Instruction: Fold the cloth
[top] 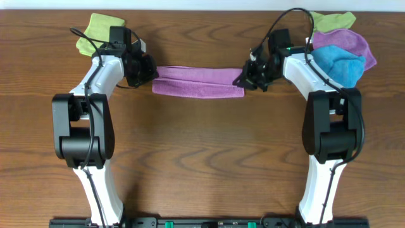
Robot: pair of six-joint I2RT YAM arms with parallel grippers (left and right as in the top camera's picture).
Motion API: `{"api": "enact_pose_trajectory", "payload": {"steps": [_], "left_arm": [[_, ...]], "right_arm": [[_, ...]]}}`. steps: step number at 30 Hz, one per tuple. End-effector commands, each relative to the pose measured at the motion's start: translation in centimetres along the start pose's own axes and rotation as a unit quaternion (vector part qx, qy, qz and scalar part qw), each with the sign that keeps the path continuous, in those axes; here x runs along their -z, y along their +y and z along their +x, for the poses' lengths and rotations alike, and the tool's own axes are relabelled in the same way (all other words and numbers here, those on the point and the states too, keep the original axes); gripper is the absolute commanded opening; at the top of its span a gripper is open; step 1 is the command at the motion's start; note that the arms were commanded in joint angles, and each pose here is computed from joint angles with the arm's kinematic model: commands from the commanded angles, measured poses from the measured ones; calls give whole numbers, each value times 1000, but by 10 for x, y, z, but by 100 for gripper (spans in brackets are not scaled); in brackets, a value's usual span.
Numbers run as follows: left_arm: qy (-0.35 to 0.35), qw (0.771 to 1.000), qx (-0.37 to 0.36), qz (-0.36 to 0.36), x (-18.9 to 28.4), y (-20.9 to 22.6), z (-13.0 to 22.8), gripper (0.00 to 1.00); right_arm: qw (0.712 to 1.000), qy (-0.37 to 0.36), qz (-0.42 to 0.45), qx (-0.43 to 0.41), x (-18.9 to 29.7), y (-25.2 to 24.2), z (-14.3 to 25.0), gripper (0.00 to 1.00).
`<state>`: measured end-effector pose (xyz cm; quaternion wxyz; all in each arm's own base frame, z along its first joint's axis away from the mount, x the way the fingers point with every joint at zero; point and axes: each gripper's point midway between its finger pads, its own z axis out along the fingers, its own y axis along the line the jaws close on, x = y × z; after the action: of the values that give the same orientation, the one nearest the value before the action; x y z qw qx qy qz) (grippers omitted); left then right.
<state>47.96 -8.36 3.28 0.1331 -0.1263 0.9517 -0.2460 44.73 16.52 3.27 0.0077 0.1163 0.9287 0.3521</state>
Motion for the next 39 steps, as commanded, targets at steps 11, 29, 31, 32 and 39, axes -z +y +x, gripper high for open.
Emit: {"api": "enact_pose_trajectory", "payload": {"steps": [11,29,31,32,39], "left_arm": [[-22,999,-16,-42,18,11,-11,6],[-30,998,-32,-36,51,-11,-33,63],[-33,998,-48,-34,63,-22,-38,33],[-36,997,-53,-37,66,-26,-41,13],[-46,988,-76,-126,59,-19,-36,6]], "right_arm": [[999,13,27,-13,8,-19,3,2],[999,-19,28,2,39,-18,-22,59],[999,-34,26,12,51,-8,-32,7],[998,-42,24,26,56,-1,-37,1],[981,-81,134,111,48,12,-46,1]]}}
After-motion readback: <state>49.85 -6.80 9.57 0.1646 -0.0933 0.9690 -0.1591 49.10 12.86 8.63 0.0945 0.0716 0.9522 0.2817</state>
